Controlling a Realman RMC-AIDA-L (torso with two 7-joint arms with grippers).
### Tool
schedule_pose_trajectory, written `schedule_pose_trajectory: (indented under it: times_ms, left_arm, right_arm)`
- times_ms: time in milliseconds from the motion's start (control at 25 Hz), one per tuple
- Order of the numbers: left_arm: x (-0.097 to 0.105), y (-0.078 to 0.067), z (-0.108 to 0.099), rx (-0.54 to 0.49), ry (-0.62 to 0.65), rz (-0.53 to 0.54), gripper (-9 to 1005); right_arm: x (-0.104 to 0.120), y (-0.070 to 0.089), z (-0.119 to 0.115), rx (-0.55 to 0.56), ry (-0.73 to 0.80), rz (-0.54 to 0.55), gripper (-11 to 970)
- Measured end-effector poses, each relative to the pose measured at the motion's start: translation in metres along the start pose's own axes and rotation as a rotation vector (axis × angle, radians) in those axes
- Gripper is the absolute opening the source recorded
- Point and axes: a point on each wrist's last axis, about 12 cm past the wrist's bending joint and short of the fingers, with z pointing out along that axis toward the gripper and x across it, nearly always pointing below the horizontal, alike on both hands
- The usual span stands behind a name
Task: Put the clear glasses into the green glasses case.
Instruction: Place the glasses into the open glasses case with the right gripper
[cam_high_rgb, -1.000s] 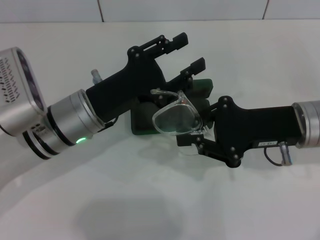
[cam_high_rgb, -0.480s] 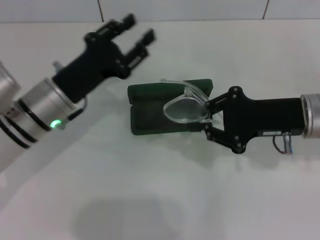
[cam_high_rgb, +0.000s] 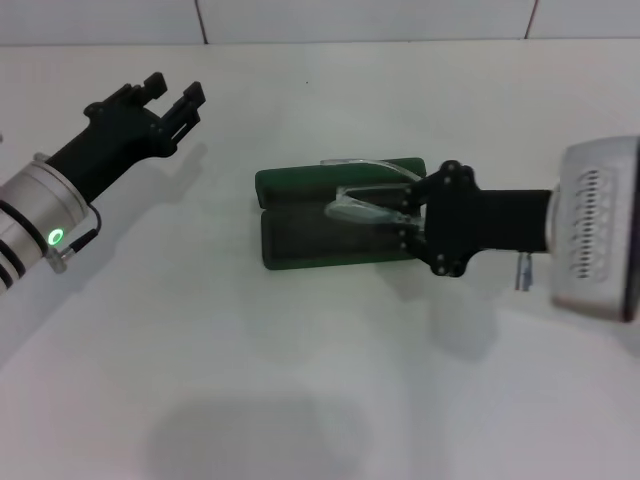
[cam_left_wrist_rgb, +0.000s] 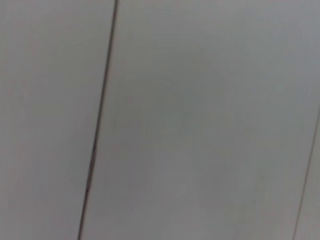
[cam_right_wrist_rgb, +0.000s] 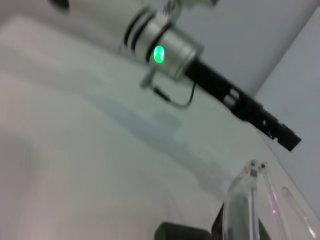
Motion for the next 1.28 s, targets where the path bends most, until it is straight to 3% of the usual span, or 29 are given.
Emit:
schedule_pose_trajectory:
  times_ms: [560, 1280]
  left_arm:
    - [-0.007, -0.006, 0.010, 0.047, -0.016, 0.007, 550]
    - [-0.008, -0.006, 0.011, 0.047, -0.018, 0.016, 551]
  right_arm:
    - [-0.005, 0.020, 0.047, 0.034, 0.148, -0.188, 110]
    - [-0.008, 0.030, 0.068, 0.074, 0.208, -0.285, 110]
